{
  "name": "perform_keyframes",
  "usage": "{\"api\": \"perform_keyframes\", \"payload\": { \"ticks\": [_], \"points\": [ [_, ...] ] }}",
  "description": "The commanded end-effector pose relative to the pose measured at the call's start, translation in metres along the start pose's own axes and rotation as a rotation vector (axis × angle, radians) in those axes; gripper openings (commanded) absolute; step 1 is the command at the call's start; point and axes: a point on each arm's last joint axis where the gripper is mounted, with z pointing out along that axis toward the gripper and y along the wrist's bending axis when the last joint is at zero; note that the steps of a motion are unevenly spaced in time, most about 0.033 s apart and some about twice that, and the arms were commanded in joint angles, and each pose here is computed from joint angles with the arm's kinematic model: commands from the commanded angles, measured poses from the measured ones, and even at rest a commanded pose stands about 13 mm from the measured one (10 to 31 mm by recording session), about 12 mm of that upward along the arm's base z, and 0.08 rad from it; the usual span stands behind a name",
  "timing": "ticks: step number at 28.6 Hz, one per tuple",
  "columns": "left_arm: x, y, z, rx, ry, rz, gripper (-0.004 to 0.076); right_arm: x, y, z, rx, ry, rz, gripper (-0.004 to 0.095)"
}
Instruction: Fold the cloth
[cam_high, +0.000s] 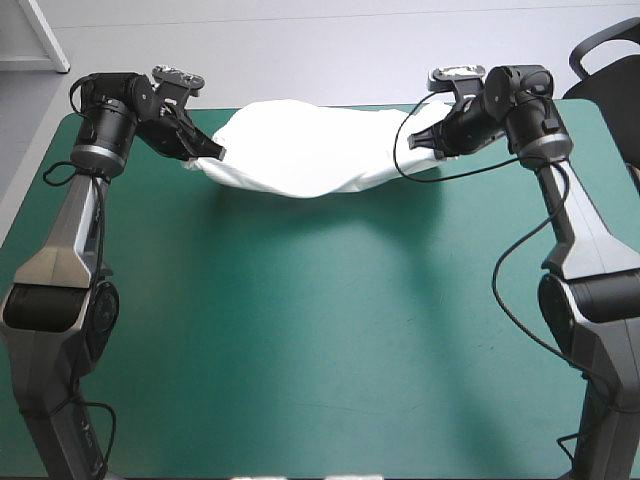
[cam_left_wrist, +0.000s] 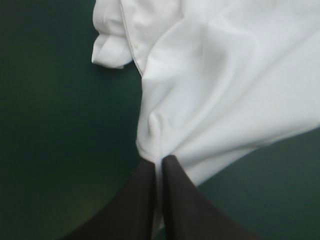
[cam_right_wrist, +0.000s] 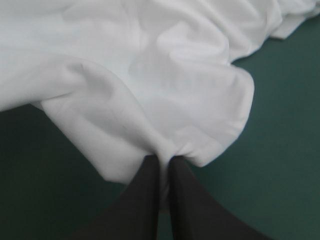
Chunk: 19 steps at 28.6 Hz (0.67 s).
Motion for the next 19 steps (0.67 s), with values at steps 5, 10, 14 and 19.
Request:
{"api": "perform_keyframes", "payload": {
  "ticks": [5, 10, 14, 19],
  "points": [
    [0.053, -0.017, -0.044, 0.01, 0.117, -0.033, 0.0019, 0.059, 0.001, -0.052, 0.059, 0.062, -0.028, -0.0017],
    [0.103, -0.032, -0.034, 0.03, 0.188, -0.079, 0.0019, 0.11, 0.003, -0.05, 0.04, 0.192, -0.029, -0.0017],
    [0.152, -0.046, -0.03, 0.046, 0.255, -0.097, 0.0019, 0.153, 0.004, -0.049, 0.034, 0.29, -0.014, -0.0017],
    [0.206, -0.063, -0.038, 0.072, 0.341, -0.127, 0.0019, 0.201, 0.006, -0.059, 0.034, 0.353, -0.004, -0.0016]
  ]
}}
